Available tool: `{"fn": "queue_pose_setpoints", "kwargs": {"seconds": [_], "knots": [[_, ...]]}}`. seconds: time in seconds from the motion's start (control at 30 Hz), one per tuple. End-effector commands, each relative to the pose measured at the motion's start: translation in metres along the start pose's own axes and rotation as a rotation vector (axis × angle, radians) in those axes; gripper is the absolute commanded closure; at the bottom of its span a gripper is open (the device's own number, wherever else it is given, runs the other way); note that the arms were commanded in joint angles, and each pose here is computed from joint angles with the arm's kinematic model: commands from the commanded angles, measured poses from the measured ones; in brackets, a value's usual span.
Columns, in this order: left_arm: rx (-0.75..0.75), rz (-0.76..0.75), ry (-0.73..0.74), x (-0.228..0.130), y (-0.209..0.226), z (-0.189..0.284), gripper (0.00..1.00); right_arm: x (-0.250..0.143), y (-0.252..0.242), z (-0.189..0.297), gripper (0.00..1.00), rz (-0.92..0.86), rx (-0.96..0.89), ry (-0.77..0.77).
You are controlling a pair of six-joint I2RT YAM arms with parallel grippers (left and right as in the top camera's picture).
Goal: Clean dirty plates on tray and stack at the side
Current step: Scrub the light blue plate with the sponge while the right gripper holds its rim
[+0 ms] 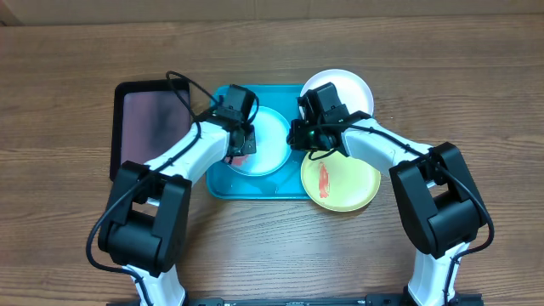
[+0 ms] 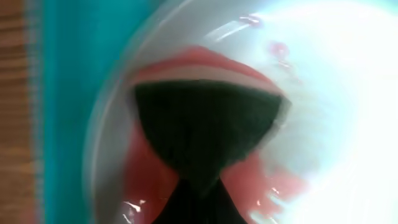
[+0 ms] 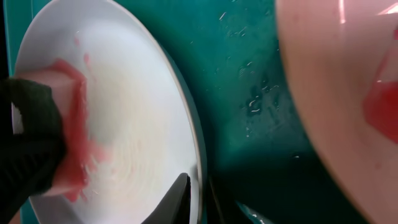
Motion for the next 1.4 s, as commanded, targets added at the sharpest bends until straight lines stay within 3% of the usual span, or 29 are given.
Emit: {"fn": "queue_pose_setpoints", "kwargs": {"seconds": [0.0,0.13,0.4,0.57,0.7,0.87,1.03,1.23,1.37], "knots": [[-0.391,-0.266,0.240,-0.039,-0.037,0.001,0.96,0.009,0.006,0.002,0.88,0.024,0.022,-0.024],[-0.329,-0.244,0.196,-0.033,-0.033,-0.002,0.96,0.009,0.006,0.002,0.88,0.023,0.022,-0.024],[0.290,0.228,-0.160,0.000,0.031,-0.004,0.96,0.009,0.007,0.002,0.89,0.013,0.023,-0.023],[0.440,0.323,-0.178,-0.010,0.050,0.003,0.96,0.004,0.005,0.002,0.96,-0.107,0.015,0.004],[0.338,0.157,-0.027,-0.022,0.037,-0.002,0.96,-0.007,0.003,0.002,0.96,-0.147,-0.006,0.062],[-0.092,-0.193,0.212,-0.039,-0.008,-0.004,0.96,-0.019,0.002,0.002,0.96,-0.165,-0.026,0.124],[-0.263,-0.226,0.191,-0.027,-0.033,0.005,0.96,-0.022,0.005,0.001,0.96,-0.162,-0.027,0.138],[-0.293,-0.206,0.020,0.001,-0.045,0.005,0.96,-0.022,0.005,0.001,0.96,-0.162,-0.027,0.138],[-0.068,-0.123,-0.096,0.015,-0.023,0.001,0.96,-0.022,0.005,0.001,0.96,-0.160,-0.028,0.137]]}}
Point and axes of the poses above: each gripper's point midway between its finger pads, its own z axis back along the fingers, its own y axis along the line the jaws close on, x = y × z, the point moved 7 cm from there along z, back along the fingers, and after that the axes turned 12 degrees about z, right-handed, at the moved point
